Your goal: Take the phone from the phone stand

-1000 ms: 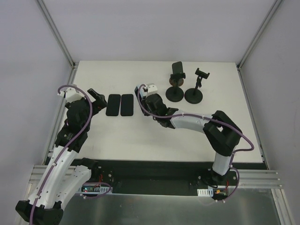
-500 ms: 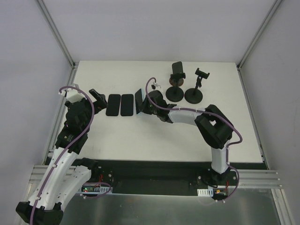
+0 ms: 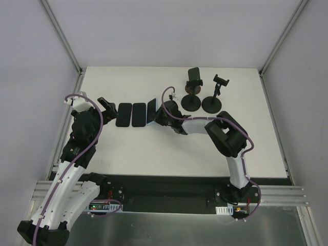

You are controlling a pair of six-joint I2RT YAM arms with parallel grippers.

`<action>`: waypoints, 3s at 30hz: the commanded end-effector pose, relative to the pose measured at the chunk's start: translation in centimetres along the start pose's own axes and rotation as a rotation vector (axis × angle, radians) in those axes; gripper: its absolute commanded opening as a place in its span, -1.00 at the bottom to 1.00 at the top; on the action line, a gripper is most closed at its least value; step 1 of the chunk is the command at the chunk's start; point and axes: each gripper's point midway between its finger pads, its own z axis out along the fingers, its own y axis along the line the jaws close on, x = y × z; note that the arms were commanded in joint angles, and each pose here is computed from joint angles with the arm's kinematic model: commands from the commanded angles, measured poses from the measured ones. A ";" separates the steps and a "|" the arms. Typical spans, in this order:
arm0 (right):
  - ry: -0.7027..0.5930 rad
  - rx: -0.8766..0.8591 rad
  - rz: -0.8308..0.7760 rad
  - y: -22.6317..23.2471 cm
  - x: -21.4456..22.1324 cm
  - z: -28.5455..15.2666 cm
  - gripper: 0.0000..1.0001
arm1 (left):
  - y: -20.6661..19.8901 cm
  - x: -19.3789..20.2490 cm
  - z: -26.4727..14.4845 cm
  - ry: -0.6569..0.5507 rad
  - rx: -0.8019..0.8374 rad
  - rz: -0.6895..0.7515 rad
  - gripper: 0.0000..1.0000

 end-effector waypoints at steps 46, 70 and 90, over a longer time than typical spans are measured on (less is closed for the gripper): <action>0.095 0.086 -0.340 -2.8 -1.2 -0.9 0.84 | -0.2 -0.1 0.7 -0.001 0.014 0.003 0.95; 0.023 -0.096 -0.626 3.3 -4.7 -5.9 0.99 | 1.0 -1.5 0.3 -0.061 -0.040 0.003 0.98; -0.850 0.261 -0.737 -0.9 -19.7 -38.4 0.93 | 6.6 -10.4 -8.3 -0.630 -0.168 -0.155 0.99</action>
